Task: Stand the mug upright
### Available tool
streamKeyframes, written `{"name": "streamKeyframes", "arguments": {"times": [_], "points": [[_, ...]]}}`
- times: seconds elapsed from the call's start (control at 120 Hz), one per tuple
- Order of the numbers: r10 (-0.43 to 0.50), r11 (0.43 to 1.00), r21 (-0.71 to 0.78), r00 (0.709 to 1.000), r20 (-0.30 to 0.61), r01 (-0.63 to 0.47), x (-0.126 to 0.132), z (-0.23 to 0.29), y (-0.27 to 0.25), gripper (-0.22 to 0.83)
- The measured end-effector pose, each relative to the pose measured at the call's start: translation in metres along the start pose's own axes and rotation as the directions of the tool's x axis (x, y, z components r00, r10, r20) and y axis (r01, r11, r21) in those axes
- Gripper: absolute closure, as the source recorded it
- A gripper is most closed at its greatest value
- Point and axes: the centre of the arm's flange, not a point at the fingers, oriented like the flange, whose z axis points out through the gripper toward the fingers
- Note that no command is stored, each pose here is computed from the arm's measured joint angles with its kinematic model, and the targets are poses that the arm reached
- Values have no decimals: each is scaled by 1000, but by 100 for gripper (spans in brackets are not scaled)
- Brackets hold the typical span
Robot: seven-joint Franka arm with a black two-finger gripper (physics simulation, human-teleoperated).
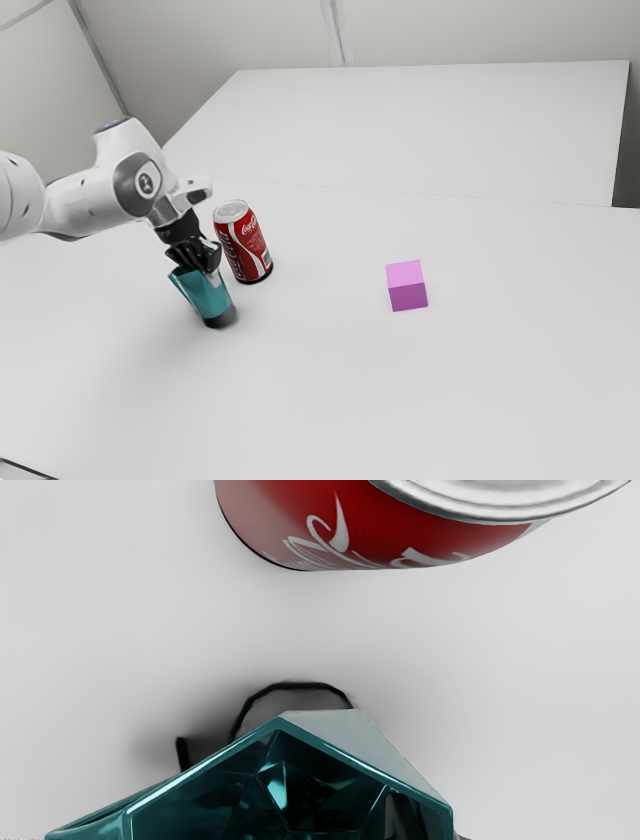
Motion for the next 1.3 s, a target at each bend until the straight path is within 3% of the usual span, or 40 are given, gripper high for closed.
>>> {"name": "streamKeyframes", "arguments": {"times": [0.683,0.858,0.95,1.108,1.3], "points": [[-99,985,140,994,-39,104,16,22,5,78],[-83,982,169,996,-45,89,21,18,9,41],[-62,980,185,996,-59,72,28,9,15,27],[-39,980,192,995,-87,55,38,-12,25,13],[-23,980,196,994,-103,43,42,-44,30,5]]}}
